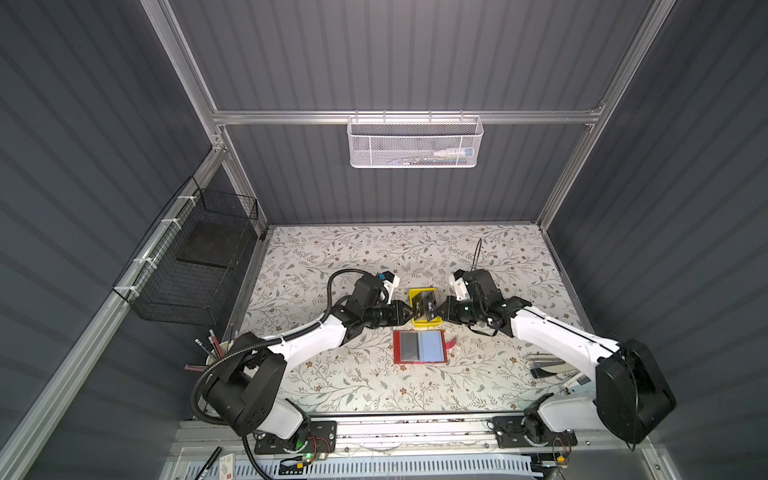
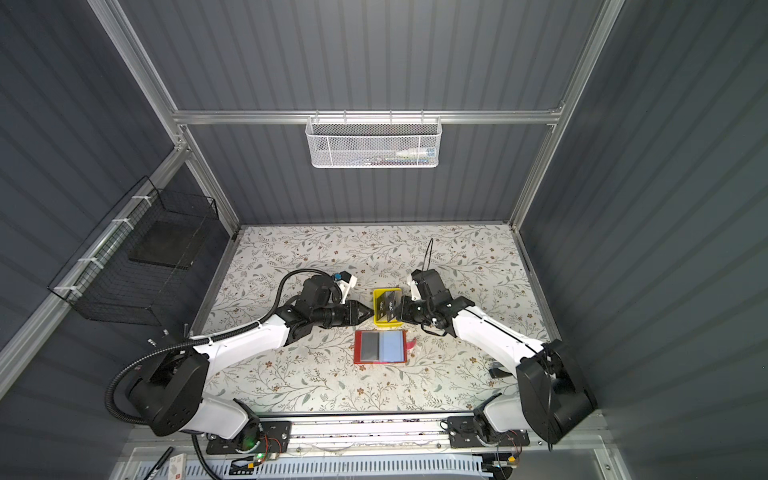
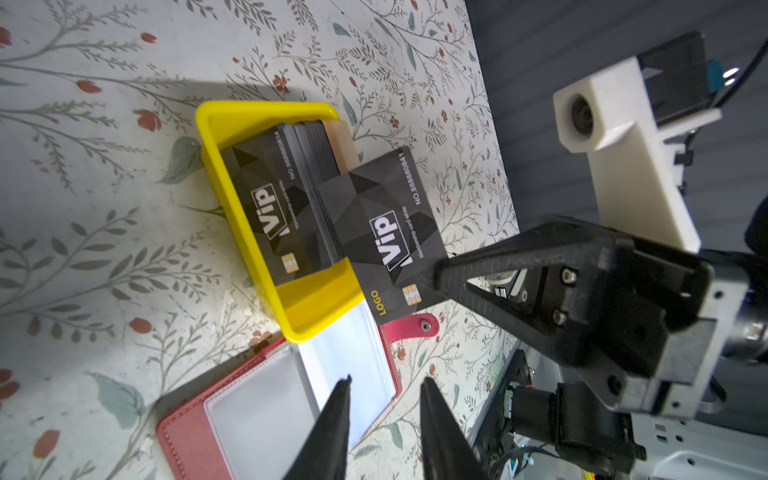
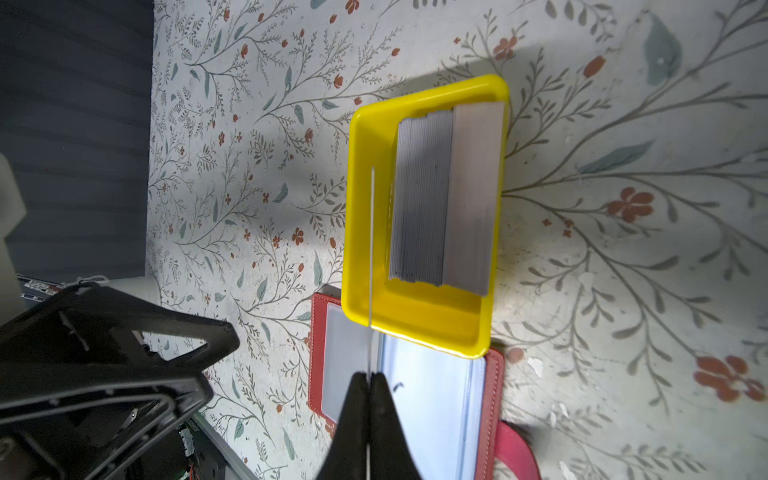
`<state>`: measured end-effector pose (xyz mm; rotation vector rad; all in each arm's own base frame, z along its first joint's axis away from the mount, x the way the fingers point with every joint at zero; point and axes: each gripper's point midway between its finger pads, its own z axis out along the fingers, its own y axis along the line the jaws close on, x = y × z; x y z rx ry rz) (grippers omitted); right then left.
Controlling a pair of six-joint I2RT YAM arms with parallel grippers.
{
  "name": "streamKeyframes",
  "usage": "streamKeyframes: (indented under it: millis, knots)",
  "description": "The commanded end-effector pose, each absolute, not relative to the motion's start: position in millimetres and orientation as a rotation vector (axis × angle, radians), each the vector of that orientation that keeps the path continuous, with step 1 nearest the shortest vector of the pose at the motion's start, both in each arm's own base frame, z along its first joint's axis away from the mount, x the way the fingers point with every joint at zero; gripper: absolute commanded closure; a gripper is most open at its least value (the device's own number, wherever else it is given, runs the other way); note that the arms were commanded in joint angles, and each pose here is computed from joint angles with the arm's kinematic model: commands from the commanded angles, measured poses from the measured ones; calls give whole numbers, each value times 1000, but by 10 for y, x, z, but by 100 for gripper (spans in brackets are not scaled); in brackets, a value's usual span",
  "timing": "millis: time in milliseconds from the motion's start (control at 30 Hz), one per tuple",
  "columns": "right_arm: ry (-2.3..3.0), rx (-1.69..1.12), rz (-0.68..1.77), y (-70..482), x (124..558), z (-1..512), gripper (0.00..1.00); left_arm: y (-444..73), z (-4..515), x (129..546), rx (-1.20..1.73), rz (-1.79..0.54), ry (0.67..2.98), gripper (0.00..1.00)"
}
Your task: Put the credit cards into the card holder
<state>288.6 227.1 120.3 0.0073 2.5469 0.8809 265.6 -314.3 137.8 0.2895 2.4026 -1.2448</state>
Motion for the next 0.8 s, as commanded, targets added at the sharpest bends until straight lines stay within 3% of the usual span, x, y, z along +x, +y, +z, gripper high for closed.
streamKeyframes:
  millis: [0, 433, 767]
  knots:
    - [2495, 18, 905, 2246, 2836, 1305, 99, -3133, 1532, 2544, 317, -1377, 2344, 66]
    - [2299, 17, 1146, 2192, 2437, 1668, 98, -3125, 1915, 2320, 328, -1791, 2117, 58]
    - [2130, -4, 1391, 2214, 2128, 1970, 100, -3147, 2018, 2293, 333, -1889, 2025, 54]
